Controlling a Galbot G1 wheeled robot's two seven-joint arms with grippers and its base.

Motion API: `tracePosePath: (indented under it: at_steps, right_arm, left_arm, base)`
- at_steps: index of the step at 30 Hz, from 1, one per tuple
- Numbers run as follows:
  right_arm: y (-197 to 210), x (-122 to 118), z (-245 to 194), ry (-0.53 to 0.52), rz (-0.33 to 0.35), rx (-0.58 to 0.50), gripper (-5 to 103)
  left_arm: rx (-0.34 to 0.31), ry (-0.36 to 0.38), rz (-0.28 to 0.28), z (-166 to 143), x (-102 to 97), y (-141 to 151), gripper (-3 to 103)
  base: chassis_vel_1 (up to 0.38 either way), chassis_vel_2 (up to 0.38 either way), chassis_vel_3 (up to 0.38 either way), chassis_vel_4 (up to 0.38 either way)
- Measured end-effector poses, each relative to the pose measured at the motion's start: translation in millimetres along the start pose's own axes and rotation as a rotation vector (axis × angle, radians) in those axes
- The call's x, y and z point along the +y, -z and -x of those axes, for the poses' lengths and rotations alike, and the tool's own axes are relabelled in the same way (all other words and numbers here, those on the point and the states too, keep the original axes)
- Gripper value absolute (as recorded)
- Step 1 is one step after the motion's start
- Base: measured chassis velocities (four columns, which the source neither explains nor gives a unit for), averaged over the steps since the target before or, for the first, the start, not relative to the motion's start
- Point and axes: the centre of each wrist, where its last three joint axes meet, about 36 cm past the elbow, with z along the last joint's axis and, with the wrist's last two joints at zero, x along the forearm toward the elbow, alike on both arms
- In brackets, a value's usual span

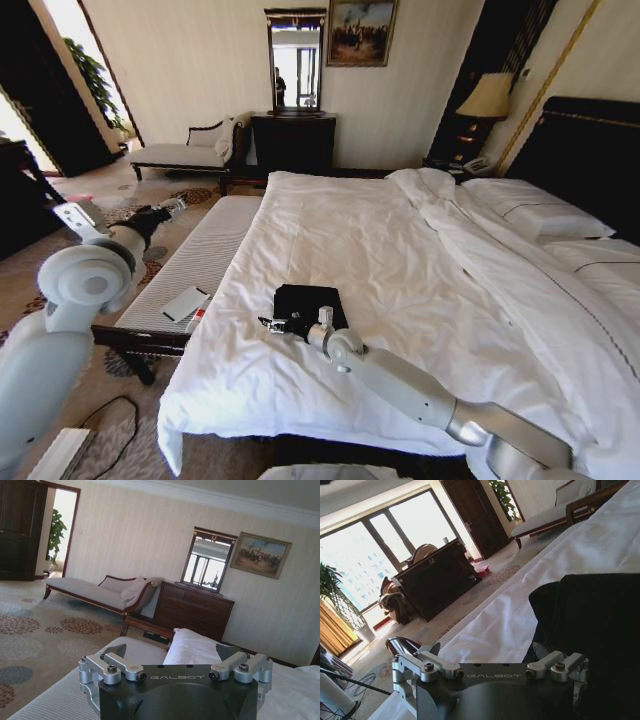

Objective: Fold the clothes on the bed.

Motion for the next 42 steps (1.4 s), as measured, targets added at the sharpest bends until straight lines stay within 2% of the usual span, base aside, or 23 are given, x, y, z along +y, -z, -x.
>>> tracePosePath:
  at_steps: [2,4,6,8,9,11,12,13,14,16,18,19,22,23,24,26,27,28,29,32,33,36,42]
  right_arm:
    - [5.0,0.8,-5.2,0.013,-0.009,-0.020,100]
    - [33.3,-3.0,-24.8,0.059,-0.027,-0.125,100]
    - [64.0,-14.7,-43.6,0.077,-0.038,-0.236,100]
    - [68.5,-17.2,-46.6,0.073,-0.042,-0.253,100]
    - [92.1,-33.8,-65.3,0.029,-0.075,-0.338,100]
    - [112.2,-55.9,-89.8,-0.085,-0.126,-0.414,100]
    - [117.2,-62.7,-98.6,-0.132,-0.145,-0.432,100]
    - [117.2,-62.7,-98.6,-0.132,-0.145,-0.432,100]
    - [128.6,-80.0,-126.5,-0.267,-0.200,-0.481,100]
    - [136.2,-93.5,-164.4,-0.425,-0.264,-0.530,100]
    - [136.8,-94.7,-170.3,-0.445,-0.273,-0.537,100]
    - [138.2,-93.8,-208.1,-0.546,-0.322,-0.592,100]
    - [138.8,-75.9,-263.5,-0.679,-0.363,-0.694,100]
    - [138.8,-75.9,-263.5,-0.679,-0.363,-0.694,100]
    - [128.5,-65.4,-284.0,-0.733,-0.370,-0.716,100]
    - [116.6,-53.7,-310.1,-0.809,-0.406,-0.732,100]
    - [107.5,-40.3,-329.4,-0.863,-0.447,-0.741,100]
    - [107.5,-40.3,-329.4,-0.863,-0.447,-0.741,100]
    - [99.7,-26.1,-341.8,-0.895,-0.460,-0.737,100]
    - [75.4,11.4,-356.6,-0.948,-0.444,-0.711,100]
    - [75.4,11.4,-356.6,-0.948,-0.444,-0.711,100]
    - [48.2,38.7,-354.5,-0.985,-0.437,-0.701,100]
    - [24.6,55.1,-349.0,-1.026,-0.434,-0.680,100]
  left_arm:
    - [0.008,0.003,0.000,1.2,0.6,-2.9,100]
    - [0.024,-0.012,-0.008,3.2,1.2,-12.2,100]
    - [0.027,-0.061,-0.022,2.0,0.7,-19.1,100]
    - [0.026,-0.073,-0.025,1.5,0.3,-20.3,100]
    - [0.018,-0.130,-0.036,-1.4,-1.0,-27.2,100]
    - [0.004,-0.184,-0.019,-6.7,-2.1,-40.6,100]
    - [-0.003,-0.192,-0.003,-8.0,-1.8,-46.0,100]
    - [-0.003,-0.192,-0.003,-8.0,-1.8,-46.0,100]
    - [-0.036,-0.195,0.058,-10.8,0.8,-62.7,100]
    - [-0.067,-0.186,0.122,-17.5,2.9,-84.1,100]
    - [-0.067,-0.185,0.125,-18.7,2.7,-86.1,100]
    - [-0.063,-0.176,0.124,-31.1,-0.3,-102.0,100]
    - [-0.080,-0.140,0.097,-49.3,-5.6,-118.7,100]
    - [-0.080,-0.140,0.097,-49.3,-5.6,-118.7,100]
    - [-0.093,-0.127,0.084,-57.6,-8.3,-124.2,100]
    - [-0.101,-0.117,0.071,-68.7,-11.4,-129.2,100]
    - [-0.102,-0.112,0.066,-78.5,-13.6,-133.7,100]
    - [-0.102,-0.112,0.066,-78.5,-13.6,-133.7,100]
    - [-0.106,-0.110,0.067,-86.7,-15.4,-136.7,100]
    - [-0.120,-0.103,0.100,-105.4,-20.5,-146.9,100]
    - [-0.120,-0.103,0.100,-105.4,-20.5,-146.9,100]
    - [-0.117,-0.096,0.152,-125.3,-28.5,-161.1,100]
    - [-0.119,-0.073,0.209,-142.2,-31.8,-177.0,100]
  base:
    - [0.000,0.000,0.000,0.000]
    - [0.000,0.000,0.000,0.000]
    - [0.000,0.000,0.000,0.000]
    - [0.000,0.000,0.000,0.000]
    - [0.000,0.000,0.000,0.000]
    - [0.000,0.000,0.000,0.000]
    - [0.000,0.000,0.000,0.000]
    - [0.000,0.000,0.000,0.000]
    - [0.000,0.000,0.000,0.000]
    - [0.000,0.000,0.000,0.000]
    - [0.000,0.000,0.000,0.000]
    - [0.000,0.000,0.000,0.000]
    - [0.000,0.000,0.000,0.000]
    - [0.000,0.000,0.000,0.000]
    - [0.000,0.000,0.000,0.000]
    - [0.000,0.000,0.000,0.000]
    - [0.000,0.000,0.000,0.000]
    - [0.000,0.000,0.000,0.000]
    - [0.000,0.000,0.000,0.000]
    - [0.000,0.000,0.000,0.000]
    - [0.000,0.000,0.000,0.000]
    - [0.000,0.000,0.000,0.000]
    - [0.000,0.000,0.000,0.000]
